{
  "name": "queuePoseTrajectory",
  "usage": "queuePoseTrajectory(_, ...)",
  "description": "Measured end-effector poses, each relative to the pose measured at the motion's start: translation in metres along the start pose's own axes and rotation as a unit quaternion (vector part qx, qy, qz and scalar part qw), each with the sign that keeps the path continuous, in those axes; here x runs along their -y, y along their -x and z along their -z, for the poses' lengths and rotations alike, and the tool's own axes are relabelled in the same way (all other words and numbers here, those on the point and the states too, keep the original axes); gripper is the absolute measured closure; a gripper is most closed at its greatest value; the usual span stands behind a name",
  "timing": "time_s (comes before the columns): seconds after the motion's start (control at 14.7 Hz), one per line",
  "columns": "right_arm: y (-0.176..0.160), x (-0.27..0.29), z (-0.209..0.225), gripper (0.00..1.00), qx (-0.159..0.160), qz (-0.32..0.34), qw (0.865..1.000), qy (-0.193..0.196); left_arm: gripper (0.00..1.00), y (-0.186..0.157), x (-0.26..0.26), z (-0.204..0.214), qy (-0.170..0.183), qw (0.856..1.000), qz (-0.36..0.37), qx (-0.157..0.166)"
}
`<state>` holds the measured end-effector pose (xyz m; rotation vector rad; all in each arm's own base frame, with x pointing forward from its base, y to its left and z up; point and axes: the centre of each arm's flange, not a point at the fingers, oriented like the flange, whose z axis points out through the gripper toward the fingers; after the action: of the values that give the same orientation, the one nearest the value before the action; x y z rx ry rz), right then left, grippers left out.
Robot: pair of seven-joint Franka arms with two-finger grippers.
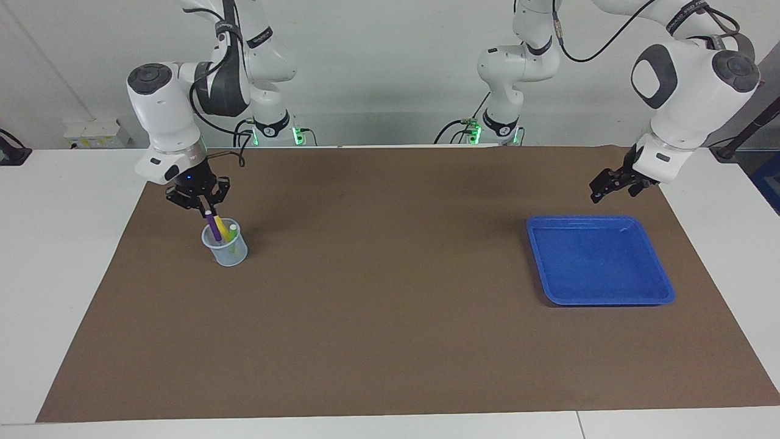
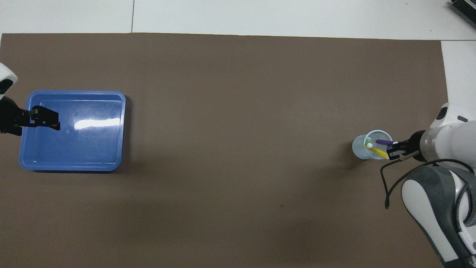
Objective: Transfer and insert pens with both arms
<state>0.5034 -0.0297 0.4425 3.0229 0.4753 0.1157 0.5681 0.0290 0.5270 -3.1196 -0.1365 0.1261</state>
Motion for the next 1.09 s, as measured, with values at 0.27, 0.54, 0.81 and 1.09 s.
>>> queuePoseTrajectory(0.27,0.0,0.0,0.0,0.54,-0.001,-0.015,1.0,0.0,0.0,0.004,0.003,0.01,0.001,1.0,0.002,-0.011)
queuePoseTrajectory(0.54,-0.001,0.0,0.001,0.12,-0.001,-0.016,1.0,0.0,0.0,0.011,0.004,0.026,0.003,1.0,0.002,-0.025)
queuePoseTrajectory(0.81,-0.003,-0.001,0.006,0.0,-0.005,-0.016,1.0,0.002,0.0,0.026,0.003,0.045,0.002,1.0,0.001,0.007)
queuePoseTrajectory(1.09,-0.011,-0.003,0.027,0.0,0.003,-0.015,1.0,0.001,0.0,0.028,0.001,0.051,0.001,1.0,-0.001,0.011)
